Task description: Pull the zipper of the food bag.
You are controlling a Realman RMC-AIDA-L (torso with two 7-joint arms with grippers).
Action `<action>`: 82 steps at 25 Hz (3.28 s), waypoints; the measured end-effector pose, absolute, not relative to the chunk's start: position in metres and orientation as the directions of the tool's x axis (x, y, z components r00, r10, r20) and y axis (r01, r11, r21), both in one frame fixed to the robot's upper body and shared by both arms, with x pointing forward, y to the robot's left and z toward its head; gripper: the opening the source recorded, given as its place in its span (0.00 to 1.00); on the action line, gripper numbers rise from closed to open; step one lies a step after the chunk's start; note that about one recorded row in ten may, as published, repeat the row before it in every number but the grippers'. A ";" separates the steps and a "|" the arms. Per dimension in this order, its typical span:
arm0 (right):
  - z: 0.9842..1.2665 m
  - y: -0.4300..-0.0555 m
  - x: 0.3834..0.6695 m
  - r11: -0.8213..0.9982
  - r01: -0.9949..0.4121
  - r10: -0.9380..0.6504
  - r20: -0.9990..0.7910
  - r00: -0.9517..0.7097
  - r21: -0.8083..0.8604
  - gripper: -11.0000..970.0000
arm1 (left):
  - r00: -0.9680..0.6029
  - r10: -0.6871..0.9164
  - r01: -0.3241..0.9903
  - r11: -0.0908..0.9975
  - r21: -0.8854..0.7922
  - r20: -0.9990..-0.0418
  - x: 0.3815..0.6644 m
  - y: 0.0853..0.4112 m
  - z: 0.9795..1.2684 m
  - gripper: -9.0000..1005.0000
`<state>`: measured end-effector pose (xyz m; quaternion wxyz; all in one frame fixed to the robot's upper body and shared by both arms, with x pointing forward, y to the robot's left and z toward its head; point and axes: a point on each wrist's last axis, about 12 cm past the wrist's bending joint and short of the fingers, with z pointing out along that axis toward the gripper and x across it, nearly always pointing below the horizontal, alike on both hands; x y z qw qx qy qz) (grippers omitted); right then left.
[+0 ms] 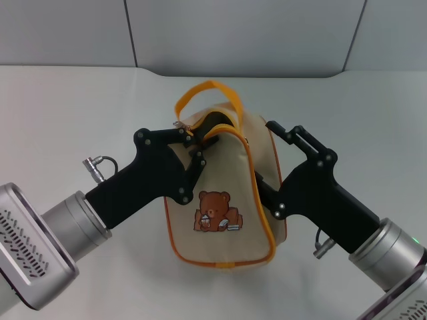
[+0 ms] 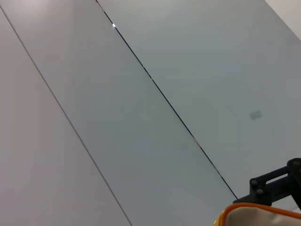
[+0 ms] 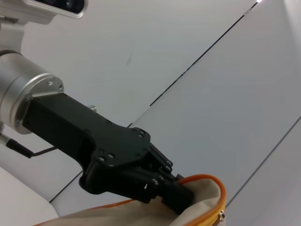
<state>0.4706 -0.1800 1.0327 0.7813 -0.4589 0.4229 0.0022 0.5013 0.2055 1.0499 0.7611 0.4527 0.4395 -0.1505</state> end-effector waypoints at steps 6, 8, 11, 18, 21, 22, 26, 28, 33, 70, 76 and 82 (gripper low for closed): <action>1.033 -0.179 0.470 0.579 -0.394 -0.384 -0.665 0.641 -0.714 0.69 | 0.568 0.169 0.628 0.544 0.557 -0.805 0.501 0.205 1.050 0.06; 1.032 -0.179 0.470 0.578 -0.396 -0.383 -0.666 0.640 -0.713 0.68 | 0.568 0.169 0.628 0.544 0.557 -0.805 0.501 0.205 1.050 0.06; 1.032 -0.177 0.470 0.576 -0.403 -0.378 -0.668 0.640 -0.712 0.57 | 0.568 0.169 0.628 0.544 0.557 -0.805 0.501 0.205 1.050 0.06; 1.033 -0.176 0.469 0.579 -0.404 -0.372 -0.670 0.642 -0.708 0.32 | 0.569 0.168 0.629 0.543 0.557 -0.805 0.501 0.205 1.050 0.07; 1.033 -0.176 0.470 0.577 -0.405 -0.372 -0.670 0.643 -0.709 0.20 | 0.569 0.167 0.630 0.542 0.557 -0.805 0.501 0.204 1.050 0.07; 1.033 -0.176 0.470 0.574 -0.407 -0.373 -0.669 0.643 -0.711 0.16 | 0.568 0.164 0.631 0.542 0.555 -0.806 0.501 0.204 1.050 0.07; 1.034 -0.175 0.471 0.574 -0.406 -0.372 -0.668 0.645 -0.712 0.04 | 0.567 0.161 0.633 0.543 0.553 -0.808 0.501 0.203 1.050 0.07; 1.032 -0.176 0.469 0.573 -0.409 -0.374 -0.671 0.640 -0.710 0.01 | 0.566 0.160 0.632 0.545 0.550 -0.809 0.501 0.203 1.050 0.07; 1.022 -0.185 0.453 0.583 -0.422 -0.397 -0.696 0.598 -0.694 0.01 | 0.549 0.146 0.645 0.552 0.528 -0.823 0.503 0.204 1.051 0.07; 1.078 -0.292 0.473 0.144 -0.982 -0.009 -0.992 -0.122 0.120 0.75 | -0.026 0.033 0.985 0.169 -0.020 -0.999 0.477 0.264 1.060 0.56; 1.079 -0.281 0.482 0.108 -0.987 -0.040 -0.992 -0.123 0.118 0.87 | -0.074 0.077 0.989 0.136 -0.063 -0.994 0.477 0.268 1.061 0.69; 1.079 -0.280 0.483 0.111 -0.987 -0.043 -0.991 -0.125 0.119 0.87 | -0.069 0.079 0.989 0.133 -0.058 -0.994 0.477 0.267 1.060 0.81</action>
